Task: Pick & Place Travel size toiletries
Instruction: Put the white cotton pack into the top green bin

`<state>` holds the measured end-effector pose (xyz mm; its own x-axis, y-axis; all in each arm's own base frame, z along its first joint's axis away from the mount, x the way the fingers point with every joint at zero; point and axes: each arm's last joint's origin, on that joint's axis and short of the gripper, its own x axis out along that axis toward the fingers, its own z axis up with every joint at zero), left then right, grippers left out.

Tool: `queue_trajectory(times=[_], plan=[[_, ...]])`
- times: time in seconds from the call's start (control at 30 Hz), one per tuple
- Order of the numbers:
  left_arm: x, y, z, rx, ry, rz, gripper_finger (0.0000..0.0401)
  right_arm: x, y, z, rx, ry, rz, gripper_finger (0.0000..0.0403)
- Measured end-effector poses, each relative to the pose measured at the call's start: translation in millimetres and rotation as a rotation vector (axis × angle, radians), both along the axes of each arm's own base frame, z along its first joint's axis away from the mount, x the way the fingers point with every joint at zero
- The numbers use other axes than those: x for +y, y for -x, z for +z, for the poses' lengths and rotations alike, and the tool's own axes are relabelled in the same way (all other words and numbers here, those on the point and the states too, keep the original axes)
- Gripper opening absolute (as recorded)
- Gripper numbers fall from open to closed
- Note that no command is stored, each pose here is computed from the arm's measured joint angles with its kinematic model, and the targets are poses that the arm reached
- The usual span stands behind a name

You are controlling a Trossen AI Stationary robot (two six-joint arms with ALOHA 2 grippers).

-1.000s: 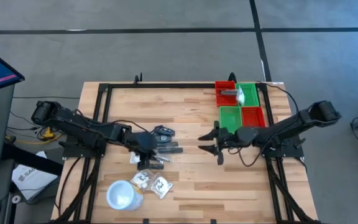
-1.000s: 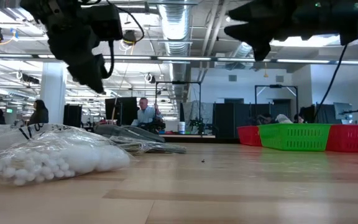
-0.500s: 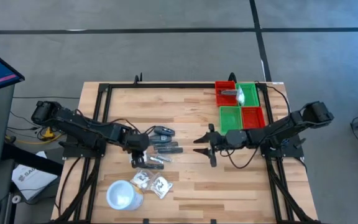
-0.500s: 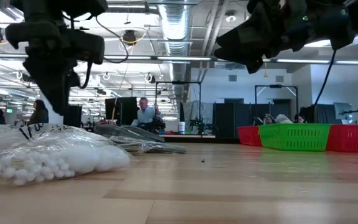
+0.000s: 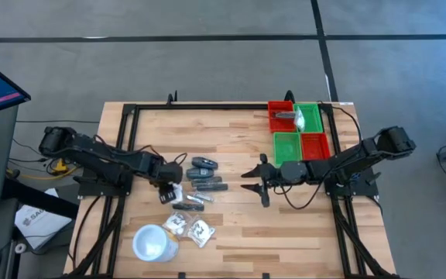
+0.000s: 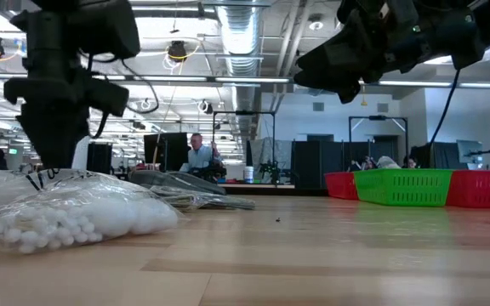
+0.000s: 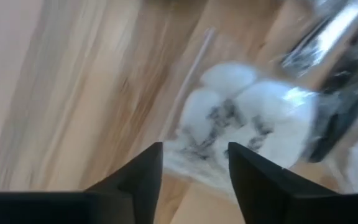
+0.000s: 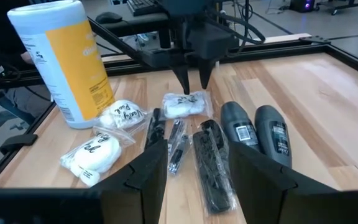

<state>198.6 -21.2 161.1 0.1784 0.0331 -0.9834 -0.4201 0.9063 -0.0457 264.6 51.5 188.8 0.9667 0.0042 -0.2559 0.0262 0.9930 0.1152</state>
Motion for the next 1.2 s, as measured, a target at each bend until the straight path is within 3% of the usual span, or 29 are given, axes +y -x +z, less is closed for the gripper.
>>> queue_trajectory(times=[0.3, 0.63, 0.8, 1.03, 1.2], plan=[[10, 13, -12, 0.034, 0.042, 0.003, 0.0202, 0, 0, -1, 0.010, 0.002, 0.000, 0.0161], [20, 14, -26, -0.038, 0.126, -0.037, 0.0175, 0, 0, -1, 0.008, 0.002, -0.001, 0.0161], [23, 14, -27, -0.039, 0.129, -0.062, 0.0131, 0, 0, -1, 0.008, 0.019, 0.004, 0.0161], [24, 14, -27, -0.040, 0.131, -0.056, 0.0019, -2, 0, -2, 0.020, 0.027, -0.001, 0.0161], [24, 15, -25, -0.051, 0.147, -0.054, 0.0011, -3, 0, -2, 0.023, 0.028, -0.003, 0.0161]])
